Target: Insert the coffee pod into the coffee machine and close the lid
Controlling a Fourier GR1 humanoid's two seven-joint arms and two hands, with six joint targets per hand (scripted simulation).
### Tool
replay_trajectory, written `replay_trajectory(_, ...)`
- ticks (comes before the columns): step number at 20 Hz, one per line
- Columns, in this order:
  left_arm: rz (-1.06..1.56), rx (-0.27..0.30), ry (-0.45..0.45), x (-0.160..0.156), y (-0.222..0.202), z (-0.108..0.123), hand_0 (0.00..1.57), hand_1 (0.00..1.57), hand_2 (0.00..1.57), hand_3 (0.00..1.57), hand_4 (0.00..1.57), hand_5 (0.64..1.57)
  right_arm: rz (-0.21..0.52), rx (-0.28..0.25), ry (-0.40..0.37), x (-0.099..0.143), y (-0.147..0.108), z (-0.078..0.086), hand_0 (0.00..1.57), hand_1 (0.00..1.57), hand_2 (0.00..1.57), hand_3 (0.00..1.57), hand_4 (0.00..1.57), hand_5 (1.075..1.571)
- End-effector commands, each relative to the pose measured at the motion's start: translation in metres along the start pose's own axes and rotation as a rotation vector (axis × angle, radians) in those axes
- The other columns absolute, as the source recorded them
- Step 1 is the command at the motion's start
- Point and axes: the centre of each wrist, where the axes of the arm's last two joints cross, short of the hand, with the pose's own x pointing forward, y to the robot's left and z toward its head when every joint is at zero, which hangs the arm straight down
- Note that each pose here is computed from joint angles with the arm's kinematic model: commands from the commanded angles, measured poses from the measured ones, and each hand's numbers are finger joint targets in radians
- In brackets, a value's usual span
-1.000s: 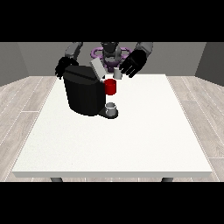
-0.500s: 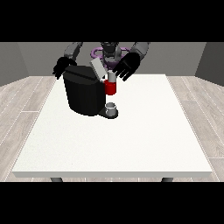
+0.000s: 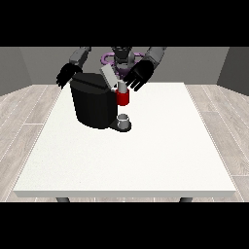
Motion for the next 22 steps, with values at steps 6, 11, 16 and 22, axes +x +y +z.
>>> replay_trajectory(6, -0.017, -0.024, 0.006, -0.008, -0.009, 0.002, 1.19, 1.19, 1.27, 1.2, 0.51, 1.571, -0.009, -0.029, -0.02, -0.002, -0.006, 0.005, 0.0, 0.0, 0.0, 0.0, 0.51, 1.571)
replay_trajectory(11, -0.02, 0.03, 0.024, -0.007, 0.003, 0.0, 1.21, 1.21, 1.26, 1.19, 0.49, 1.571, -0.033, 0.013, -0.045, 0.024, 0.009, -0.002, 0.0, 0.0, 0.0, 0.0, 0.5, 1.571)
replay_trajectory(16, -0.008, -0.03, 0.012, 0.006, -0.009, -0.005, 1.22, 1.22, 1.27, 1.17, 0.48, 1.571, -0.011, -0.013, -0.023, -0.008, 0.003, 0.01, 0.0, 0.0, 0.0, 0.0, 0.45, 1.571)
replay_trajectory(22, -0.014, -0.071, 0.025, 0.008, -0.004, -0.006, 1.16, 1.16, 1.19, 1.06, 0.46, 1.571, -0.033, -0.05, -0.004, -0.003, -0.016, 0.0, 0.0, 0.0, 0.0, 0.0, 0.45, 1.571)
